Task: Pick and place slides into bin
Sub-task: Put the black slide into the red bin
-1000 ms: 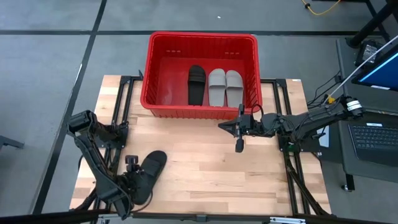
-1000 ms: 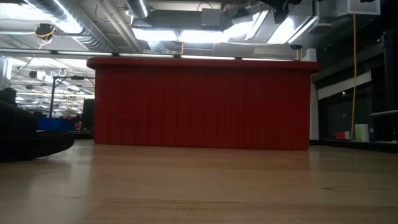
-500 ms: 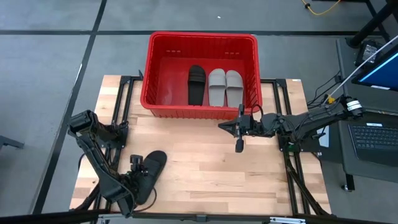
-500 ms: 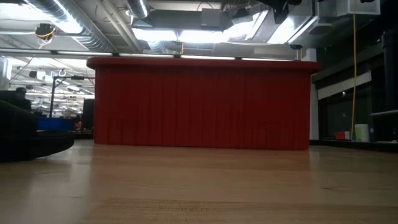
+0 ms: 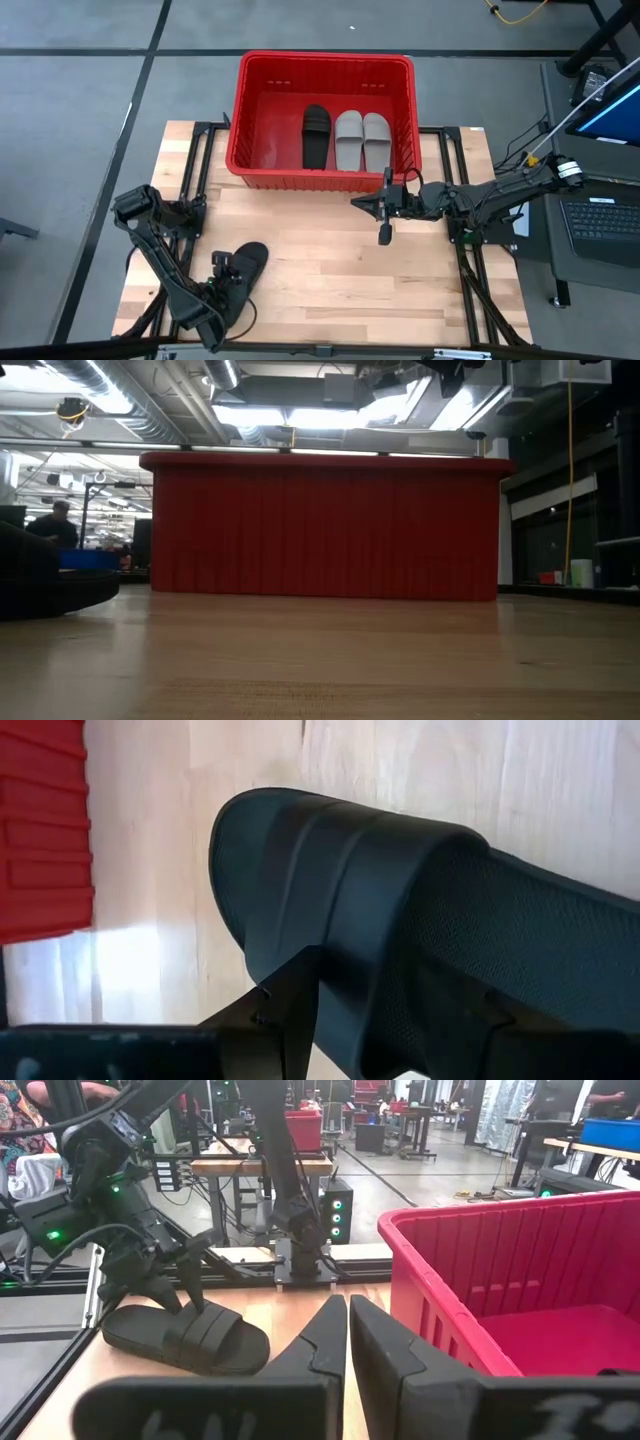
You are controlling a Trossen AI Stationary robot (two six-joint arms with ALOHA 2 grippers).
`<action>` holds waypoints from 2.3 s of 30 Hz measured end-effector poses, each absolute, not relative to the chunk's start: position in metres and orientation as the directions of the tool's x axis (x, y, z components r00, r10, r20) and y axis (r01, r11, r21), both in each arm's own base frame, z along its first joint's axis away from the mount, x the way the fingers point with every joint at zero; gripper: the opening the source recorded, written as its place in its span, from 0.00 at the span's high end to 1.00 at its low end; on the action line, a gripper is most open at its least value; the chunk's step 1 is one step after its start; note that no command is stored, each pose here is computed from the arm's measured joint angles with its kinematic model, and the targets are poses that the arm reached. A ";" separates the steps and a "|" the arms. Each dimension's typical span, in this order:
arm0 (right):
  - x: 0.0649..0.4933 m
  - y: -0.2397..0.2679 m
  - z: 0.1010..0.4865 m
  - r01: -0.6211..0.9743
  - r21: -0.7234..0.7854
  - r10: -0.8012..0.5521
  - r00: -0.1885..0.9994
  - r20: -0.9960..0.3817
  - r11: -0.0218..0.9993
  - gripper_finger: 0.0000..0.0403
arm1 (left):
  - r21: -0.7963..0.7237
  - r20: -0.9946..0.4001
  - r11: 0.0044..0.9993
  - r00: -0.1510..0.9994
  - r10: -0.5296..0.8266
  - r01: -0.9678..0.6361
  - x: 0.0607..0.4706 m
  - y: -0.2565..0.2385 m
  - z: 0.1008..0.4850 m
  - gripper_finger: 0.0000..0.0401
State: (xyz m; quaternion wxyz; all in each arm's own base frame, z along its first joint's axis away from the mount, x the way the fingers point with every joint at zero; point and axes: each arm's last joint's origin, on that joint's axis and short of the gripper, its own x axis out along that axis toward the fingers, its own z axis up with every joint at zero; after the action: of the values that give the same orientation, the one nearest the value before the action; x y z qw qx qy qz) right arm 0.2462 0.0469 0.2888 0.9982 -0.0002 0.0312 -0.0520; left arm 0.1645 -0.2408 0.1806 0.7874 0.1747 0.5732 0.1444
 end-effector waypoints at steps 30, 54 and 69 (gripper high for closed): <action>0.246 0.047 0.289 0.104 -0.002 -0.104 0.993 -0.062 0.995 0.95 | 0.432 -0.857 0.896 0.265 0.443 -0.103 0.164 -0.237 0.185 0.98; 0.246 0.047 0.289 0.100 -0.061 -0.104 0.993 -0.063 0.993 0.95 | 0.418 -0.651 0.820 0.500 0.571 -0.391 0.206 -0.187 0.313 0.99; 0.246 0.047 0.294 0.100 -0.181 -0.104 0.995 -0.013 0.978 0.95 | 0.523 -0.331 0.585 0.485 0.809 -0.619 0.261 -0.117 0.357 0.98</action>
State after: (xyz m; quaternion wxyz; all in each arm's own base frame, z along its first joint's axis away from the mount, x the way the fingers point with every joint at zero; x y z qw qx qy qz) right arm 0.2464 0.0469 0.2937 0.9945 -0.0903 0.0110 -0.0511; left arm 0.2607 -0.1166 0.3572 0.8450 0.1693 0.2804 0.4227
